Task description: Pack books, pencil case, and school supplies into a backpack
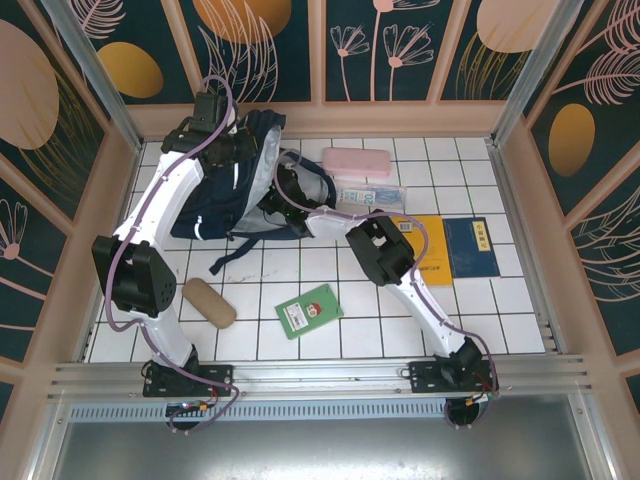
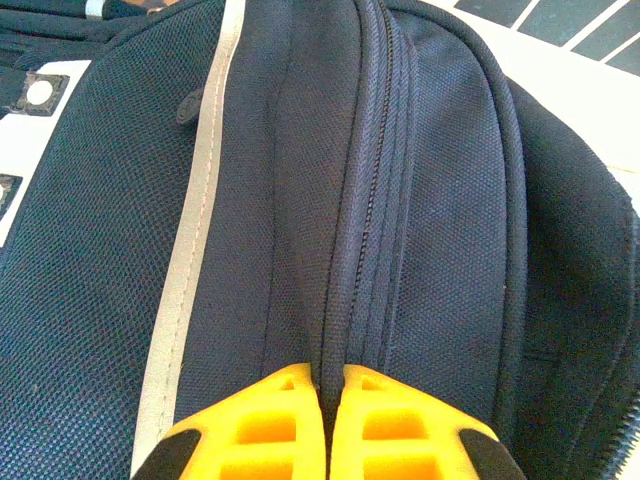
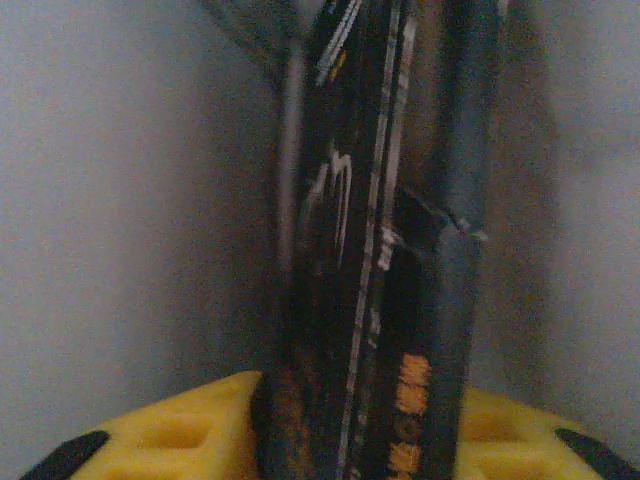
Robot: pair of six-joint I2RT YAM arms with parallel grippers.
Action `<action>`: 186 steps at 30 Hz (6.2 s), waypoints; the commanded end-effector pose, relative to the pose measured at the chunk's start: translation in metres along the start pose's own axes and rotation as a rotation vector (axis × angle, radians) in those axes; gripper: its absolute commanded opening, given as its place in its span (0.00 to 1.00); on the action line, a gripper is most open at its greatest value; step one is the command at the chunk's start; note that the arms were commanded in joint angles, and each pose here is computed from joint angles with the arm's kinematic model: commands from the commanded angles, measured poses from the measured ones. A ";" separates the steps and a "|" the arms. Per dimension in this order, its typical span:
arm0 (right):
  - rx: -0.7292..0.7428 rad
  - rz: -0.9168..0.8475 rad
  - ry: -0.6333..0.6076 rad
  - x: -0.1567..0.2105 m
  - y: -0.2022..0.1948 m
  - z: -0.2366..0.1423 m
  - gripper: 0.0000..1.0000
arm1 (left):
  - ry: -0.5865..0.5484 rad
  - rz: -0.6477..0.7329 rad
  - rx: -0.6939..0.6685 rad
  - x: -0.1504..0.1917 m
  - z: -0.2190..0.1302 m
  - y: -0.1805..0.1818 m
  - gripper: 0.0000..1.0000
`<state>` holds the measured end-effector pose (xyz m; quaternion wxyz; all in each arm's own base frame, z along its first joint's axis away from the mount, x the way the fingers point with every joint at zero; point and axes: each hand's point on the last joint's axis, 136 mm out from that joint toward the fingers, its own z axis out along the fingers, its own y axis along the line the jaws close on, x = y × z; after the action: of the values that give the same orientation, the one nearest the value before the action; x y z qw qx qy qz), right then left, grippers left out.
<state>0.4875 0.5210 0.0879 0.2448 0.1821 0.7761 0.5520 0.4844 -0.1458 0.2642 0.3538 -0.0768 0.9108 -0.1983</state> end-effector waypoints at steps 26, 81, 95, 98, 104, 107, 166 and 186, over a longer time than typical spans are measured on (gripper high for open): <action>0.084 -0.111 0.182 0.004 -0.007 -0.015 0.00 | -0.158 0.033 0.131 -0.046 -0.033 -0.034 0.00; 0.852 -0.188 -0.305 -0.126 -0.148 -0.454 0.59 | 0.168 -0.083 0.337 0.141 0.069 -0.085 0.53; 0.800 -0.016 -0.145 -0.075 -0.203 -0.440 0.56 | 0.323 -0.123 0.352 0.227 0.104 -0.113 0.66; 0.752 -0.001 -0.107 -0.059 -0.195 -0.421 0.55 | 0.333 -0.120 0.349 0.232 0.106 -0.113 0.66; 0.723 -0.038 -0.058 -0.044 -0.177 -0.388 0.55 | 0.362 -0.102 0.354 0.245 0.110 -0.115 0.65; 0.734 -0.065 -0.070 -0.052 -0.170 -0.388 0.56 | 0.377 -0.089 0.361 0.251 0.113 -0.119 0.65; 0.679 -0.186 -0.038 -0.101 -0.181 -0.350 0.50 | 0.561 -0.146 0.805 0.280 0.115 -0.212 0.42; 0.670 -0.177 -0.063 -0.104 -0.175 -0.356 0.51 | 0.600 -0.219 0.857 0.285 0.113 -0.204 0.44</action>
<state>0.3635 0.1032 0.0270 0.2473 0.2212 0.9271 0.1743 0.3866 -0.4183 0.0726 0.0951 -0.0354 0.8165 -0.5684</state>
